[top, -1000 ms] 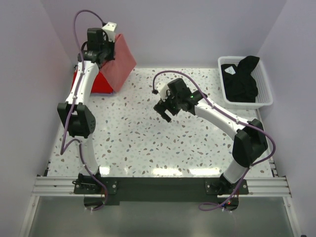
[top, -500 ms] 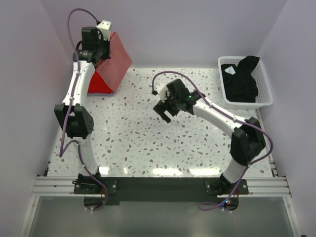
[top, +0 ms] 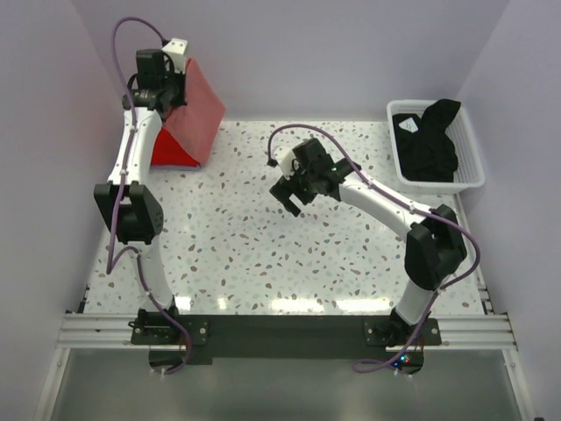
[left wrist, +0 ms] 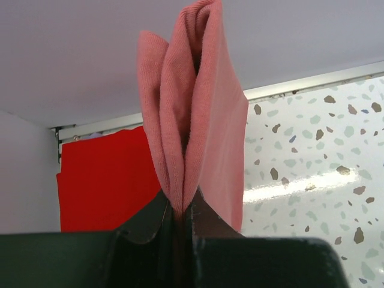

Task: Fold and stack the t-shirts
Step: Neatly place the folded tshirt to the corner

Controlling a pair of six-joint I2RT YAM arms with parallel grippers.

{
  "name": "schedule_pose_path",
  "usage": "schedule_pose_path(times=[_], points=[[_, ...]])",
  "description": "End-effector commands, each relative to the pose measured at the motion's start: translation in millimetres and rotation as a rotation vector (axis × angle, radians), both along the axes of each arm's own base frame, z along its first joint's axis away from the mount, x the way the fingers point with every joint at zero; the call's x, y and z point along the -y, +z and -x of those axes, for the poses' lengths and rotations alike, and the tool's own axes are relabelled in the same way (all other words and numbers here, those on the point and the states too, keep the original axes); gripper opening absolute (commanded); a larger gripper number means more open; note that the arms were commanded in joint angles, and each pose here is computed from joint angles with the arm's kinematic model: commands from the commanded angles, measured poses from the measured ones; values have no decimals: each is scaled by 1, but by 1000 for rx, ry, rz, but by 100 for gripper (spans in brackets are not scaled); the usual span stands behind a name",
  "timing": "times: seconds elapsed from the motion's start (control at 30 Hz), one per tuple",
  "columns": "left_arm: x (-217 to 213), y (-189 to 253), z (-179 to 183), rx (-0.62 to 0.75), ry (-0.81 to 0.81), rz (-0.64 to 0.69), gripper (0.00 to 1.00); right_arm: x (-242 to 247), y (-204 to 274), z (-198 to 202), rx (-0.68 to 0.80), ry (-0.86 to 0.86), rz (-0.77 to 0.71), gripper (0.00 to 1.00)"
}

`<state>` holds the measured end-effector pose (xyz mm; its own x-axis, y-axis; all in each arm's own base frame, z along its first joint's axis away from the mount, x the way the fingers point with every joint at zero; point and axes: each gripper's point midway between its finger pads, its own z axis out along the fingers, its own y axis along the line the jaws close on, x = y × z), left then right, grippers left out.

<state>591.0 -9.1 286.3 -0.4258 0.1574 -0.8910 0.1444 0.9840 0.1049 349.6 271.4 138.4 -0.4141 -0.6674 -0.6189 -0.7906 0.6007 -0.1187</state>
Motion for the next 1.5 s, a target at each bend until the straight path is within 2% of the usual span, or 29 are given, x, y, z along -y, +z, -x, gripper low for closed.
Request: schedule_pose_path(times=[0.0,0.83,1.03,1.17,1.2,1.27,1.3,1.33,1.37,1.4,1.47], points=[[-25,29,-15,111,27,-53,0,-9,14,-8,18,-8,-34,99],[-95,-14,-44,115,45,-229,0,-21,6,-24,-6,-7,-15,99],[-116,-24,-51,126,74,-286,0,-23,2,-25,-14,-4,-8,99],[-135,-41,-56,105,121,-372,0,-23,1,-24,-22,4,-8,99],[-140,-42,-56,99,137,-394,4,-24,5,-23,-21,6,-12,99],[-144,-53,-58,73,140,-426,24,-26,9,-22,-27,13,-25,99],[-148,-55,-57,62,149,-435,46,-26,13,-21,-25,13,-31,99],[-150,-56,-56,57,156,-438,53,-27,15,-21,-24,8,-37,99],[-152,-57,-54,50,162,-434,72,-27,18,-21,-21,9,-40,99],[-153,-57,-54,50,166,-428,80,-27,20,-21,-20,10,-42,99],[-157,-50,-50,55,184,-417,87,-25,23,-20,-15,8,-43,99]])
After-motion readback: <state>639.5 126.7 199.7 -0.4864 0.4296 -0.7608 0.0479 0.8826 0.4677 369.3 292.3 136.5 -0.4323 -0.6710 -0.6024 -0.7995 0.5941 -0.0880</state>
